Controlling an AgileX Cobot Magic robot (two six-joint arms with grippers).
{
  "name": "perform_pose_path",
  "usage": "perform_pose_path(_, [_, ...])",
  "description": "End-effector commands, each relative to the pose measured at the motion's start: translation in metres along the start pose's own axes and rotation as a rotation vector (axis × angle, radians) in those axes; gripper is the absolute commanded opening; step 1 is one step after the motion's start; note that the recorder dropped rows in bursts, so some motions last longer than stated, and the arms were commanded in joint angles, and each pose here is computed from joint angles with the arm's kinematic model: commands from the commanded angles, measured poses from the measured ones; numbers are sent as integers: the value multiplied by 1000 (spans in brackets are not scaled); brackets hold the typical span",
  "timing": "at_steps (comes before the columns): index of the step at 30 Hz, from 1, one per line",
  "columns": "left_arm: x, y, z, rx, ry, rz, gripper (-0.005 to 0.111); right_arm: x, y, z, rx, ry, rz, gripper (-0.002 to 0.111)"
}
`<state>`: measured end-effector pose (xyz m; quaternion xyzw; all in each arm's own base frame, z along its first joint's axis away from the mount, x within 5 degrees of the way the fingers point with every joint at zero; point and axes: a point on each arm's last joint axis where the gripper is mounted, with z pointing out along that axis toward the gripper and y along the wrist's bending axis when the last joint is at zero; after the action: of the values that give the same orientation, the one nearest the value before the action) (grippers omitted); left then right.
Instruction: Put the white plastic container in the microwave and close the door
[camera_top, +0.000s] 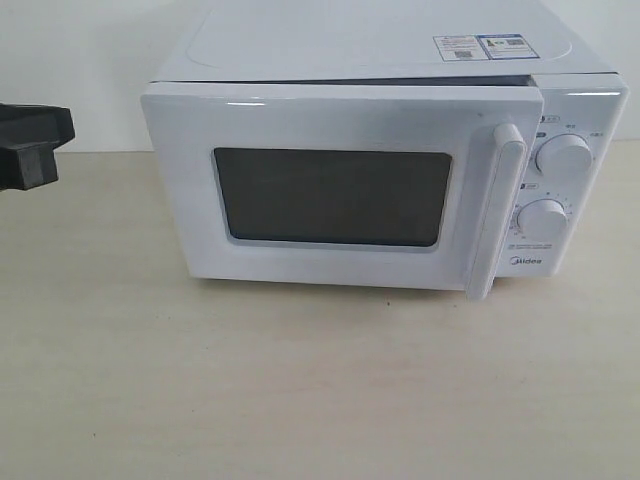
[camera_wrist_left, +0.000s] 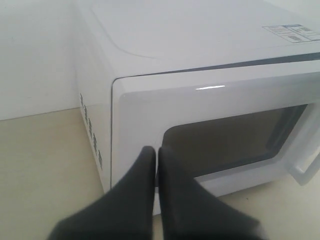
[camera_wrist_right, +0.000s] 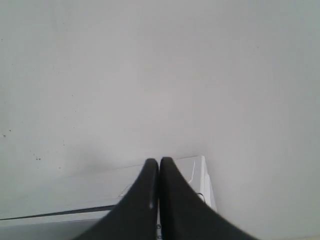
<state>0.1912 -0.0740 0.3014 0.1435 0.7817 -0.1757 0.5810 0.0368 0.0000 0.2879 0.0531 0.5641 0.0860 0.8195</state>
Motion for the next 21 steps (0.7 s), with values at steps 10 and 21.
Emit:
perform_pose_path(10, [2, -3, 0, 32, 3, 22, 4, -5, 2, 37, 26, 214, -46, 0])
perform_pose_path(21, [2, -3, 0, 32, 3, 30, 4, 20, 37, 116, -211, 683, -143, 0])
